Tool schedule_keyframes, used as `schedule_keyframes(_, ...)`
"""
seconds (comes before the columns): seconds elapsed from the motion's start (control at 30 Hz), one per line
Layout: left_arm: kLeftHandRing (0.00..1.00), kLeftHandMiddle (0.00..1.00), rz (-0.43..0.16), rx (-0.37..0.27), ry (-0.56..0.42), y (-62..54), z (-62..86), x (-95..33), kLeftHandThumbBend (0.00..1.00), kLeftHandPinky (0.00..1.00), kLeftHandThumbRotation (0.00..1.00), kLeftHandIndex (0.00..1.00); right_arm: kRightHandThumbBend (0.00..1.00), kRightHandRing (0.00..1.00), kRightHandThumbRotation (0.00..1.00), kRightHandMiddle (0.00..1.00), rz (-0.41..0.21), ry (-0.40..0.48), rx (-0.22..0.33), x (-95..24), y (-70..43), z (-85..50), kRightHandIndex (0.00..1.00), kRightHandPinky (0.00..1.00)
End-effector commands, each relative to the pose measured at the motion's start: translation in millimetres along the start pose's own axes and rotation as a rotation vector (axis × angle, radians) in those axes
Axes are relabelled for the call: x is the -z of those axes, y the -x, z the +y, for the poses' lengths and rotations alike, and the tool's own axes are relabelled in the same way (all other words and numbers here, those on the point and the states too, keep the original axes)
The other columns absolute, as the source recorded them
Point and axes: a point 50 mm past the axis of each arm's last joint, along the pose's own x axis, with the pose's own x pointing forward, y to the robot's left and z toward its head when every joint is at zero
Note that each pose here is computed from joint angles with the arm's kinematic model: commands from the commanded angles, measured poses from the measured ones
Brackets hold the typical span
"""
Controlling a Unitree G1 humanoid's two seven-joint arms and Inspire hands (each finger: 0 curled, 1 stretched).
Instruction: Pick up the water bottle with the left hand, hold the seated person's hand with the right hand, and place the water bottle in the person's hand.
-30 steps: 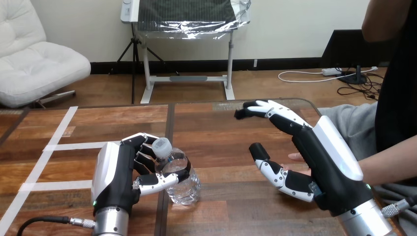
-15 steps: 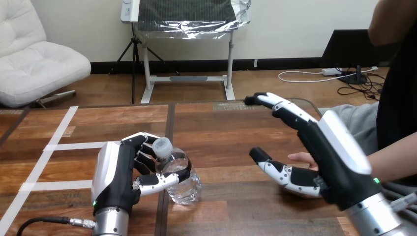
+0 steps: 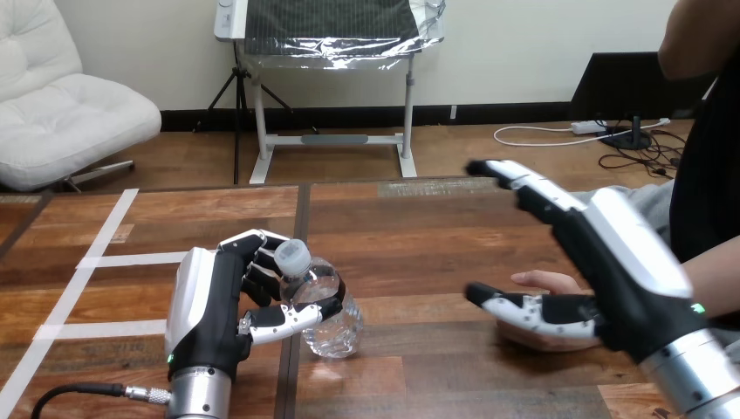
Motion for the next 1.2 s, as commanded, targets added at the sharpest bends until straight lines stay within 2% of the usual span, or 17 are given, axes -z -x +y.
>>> schedule_keyframes(0.0, 0.40, 0.44, -0.167, -0.091, 0.046, -15.7, 12.3, -32.5, 0.58, 0.38, 0.00, 0.50, 0.77, 0.89, 0.00, 0.93, -0.042, 0.114, 0.067, -4.7, -12.1, -27.8, 0.89, 0.80)
schedule_keyframes(0.23, 0.40, 0.44, -0.177, -0.098, 0.064, -14.9, 13.8, -37.0, 0.57, 0.38, 0.00, 0.50, 0.81, 0.92, 0.00, 0.95, 0.044, 0.179, 0.020, 2.4, -12.9, -37.9, 0.91, 0.81)
schedule_keyframes(0.5, 0.40, 0.45, -0.211, -0.111, 0.090, -12.1, 16.5, -44.7, 0.57, 0.39, 0.00, 0.50, 0.86, 0.92, 0.00, 0.94, 0.075, 0.287, -0.040, 9.1, -17.1, -48.2, 0.90, 0.83)
schedule_keyframes(0.73, 0.39, 0.44, -0.244, -0.115, 0.099, -9.3, 18.2, -51.4, 0.57, 0.37, 0.00, 0.50, 0.89, 0.91, 0.00, 0.93, 0.132, 0.389, -0.153, 15.4, -21.9, -52.5, 0.89, 0.82)
schedule_keyframes(1.17, 0.38, 0.43, -0.292, -0.124, 0.121, -5.0, 19.5, -59.5, 0.59, 0.35, 0.00, 0.49, 0.88, 0.90, 0.00, 0.90, 0.244, 0.530, -0.370, 25.7, -31.9, -56.8, 0.87, 0.83)
